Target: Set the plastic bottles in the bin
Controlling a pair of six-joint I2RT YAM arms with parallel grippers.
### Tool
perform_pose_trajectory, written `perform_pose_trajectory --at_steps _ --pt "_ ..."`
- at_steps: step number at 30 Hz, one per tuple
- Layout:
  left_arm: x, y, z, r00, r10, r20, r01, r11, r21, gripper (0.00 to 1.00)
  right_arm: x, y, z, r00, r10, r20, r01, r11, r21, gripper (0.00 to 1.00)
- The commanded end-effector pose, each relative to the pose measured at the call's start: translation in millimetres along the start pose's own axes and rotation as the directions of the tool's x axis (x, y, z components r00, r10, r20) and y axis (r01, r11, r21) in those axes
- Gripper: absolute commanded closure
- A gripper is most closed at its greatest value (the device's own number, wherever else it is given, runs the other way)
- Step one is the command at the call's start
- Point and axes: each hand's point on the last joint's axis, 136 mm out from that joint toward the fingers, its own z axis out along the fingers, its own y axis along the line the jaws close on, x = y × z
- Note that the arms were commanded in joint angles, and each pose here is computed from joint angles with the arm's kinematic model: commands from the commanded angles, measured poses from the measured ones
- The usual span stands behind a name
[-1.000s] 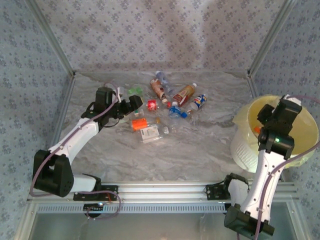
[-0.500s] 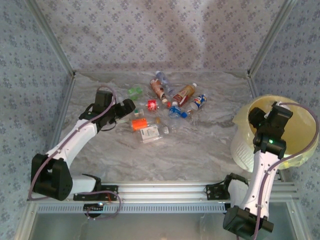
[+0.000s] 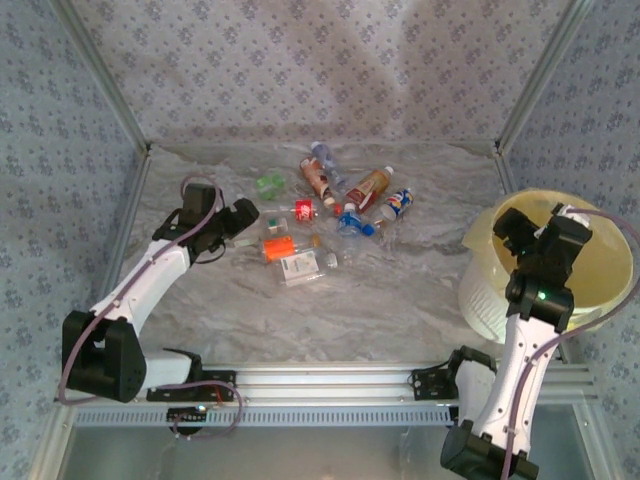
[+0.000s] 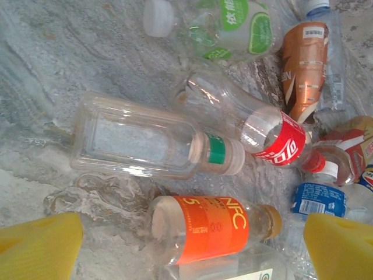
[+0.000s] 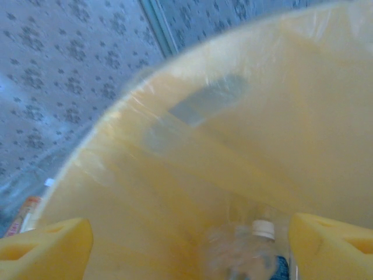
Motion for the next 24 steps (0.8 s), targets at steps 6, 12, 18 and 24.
perform_pose_trajectory --at_steps 6,12,18,24 --pt "-3.2 23.4 -4.6 0.994 -0.106 0.036 0.108 0.992 -0.062 0.02 -38.6 73.4 -52.3 0.984 -0.108 0.139 0.142 0.953 -0.268 0.03" --pt "-0.6 26.9 2.5 0.987 -0.159 0.0 0.159 0.985 -0.07 0.02 -17.7 147.3 -69.5 0.933 -0.294 0.209 0.36 0.802 -0.476 0.0" --pt "4.2 31.9 12.7 0.963 -0.27 -0.009 0.268 0.96 -0.084 0.02 22.0 207.4 -74.1 0.806 -0.499 0.318 0.589 0.626 -0.511 0.0" --pt "5.0 41.3 29.7 0.887 -0.462 0.023 0.461 0.88 -0.117 0.02 64.6 255.8 -86.2 0.66 -0.62 0.424 0.738 0.43 -0.521 0.0"
